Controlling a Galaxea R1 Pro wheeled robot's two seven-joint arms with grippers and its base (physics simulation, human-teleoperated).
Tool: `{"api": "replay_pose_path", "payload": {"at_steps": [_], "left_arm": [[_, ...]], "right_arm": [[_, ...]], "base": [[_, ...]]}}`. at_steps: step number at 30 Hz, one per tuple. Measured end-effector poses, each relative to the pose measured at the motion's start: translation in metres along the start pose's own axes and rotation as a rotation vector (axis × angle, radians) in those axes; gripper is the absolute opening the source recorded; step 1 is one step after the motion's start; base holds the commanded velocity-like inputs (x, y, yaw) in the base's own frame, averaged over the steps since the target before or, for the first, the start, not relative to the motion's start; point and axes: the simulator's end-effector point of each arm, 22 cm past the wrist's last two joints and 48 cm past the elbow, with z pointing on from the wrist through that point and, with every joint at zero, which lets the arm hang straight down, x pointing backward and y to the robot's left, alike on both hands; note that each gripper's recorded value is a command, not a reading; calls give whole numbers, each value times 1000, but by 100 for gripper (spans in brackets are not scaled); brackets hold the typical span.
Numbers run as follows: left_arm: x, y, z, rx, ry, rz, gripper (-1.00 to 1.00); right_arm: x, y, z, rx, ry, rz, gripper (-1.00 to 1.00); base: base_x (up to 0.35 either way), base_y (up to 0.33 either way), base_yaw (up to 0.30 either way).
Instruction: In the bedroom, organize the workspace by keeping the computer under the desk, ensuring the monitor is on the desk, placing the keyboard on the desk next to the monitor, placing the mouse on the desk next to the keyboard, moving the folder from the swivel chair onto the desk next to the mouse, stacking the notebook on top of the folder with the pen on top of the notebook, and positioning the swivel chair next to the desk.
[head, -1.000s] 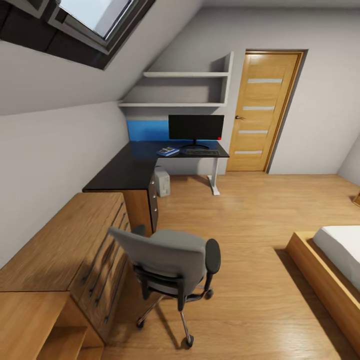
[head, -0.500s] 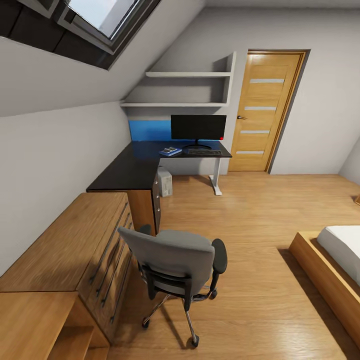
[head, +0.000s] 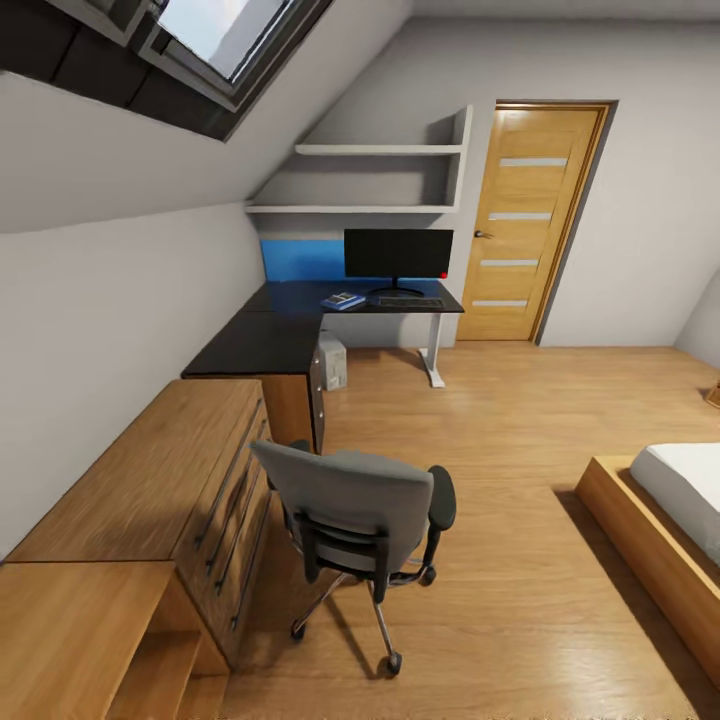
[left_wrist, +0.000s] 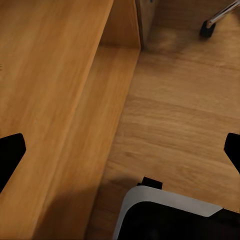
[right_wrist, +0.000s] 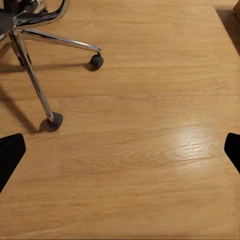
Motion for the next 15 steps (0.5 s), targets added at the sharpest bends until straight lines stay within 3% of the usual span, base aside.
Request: {"api": "replay_pose_path", "payload": {"at_steps": [6, 15], "left_arm": [[0, 0, 0, 0, 0, 0, 100], [0, 0, 0, -1, -1, -1, 100]], "right_arm": [[1, 0, 0, 0, 1, -1, 100], [1, -1, 0, 1, 2, -1, 100]], "base": [[-129, 112, 0], [-8, 7, 0]]}}
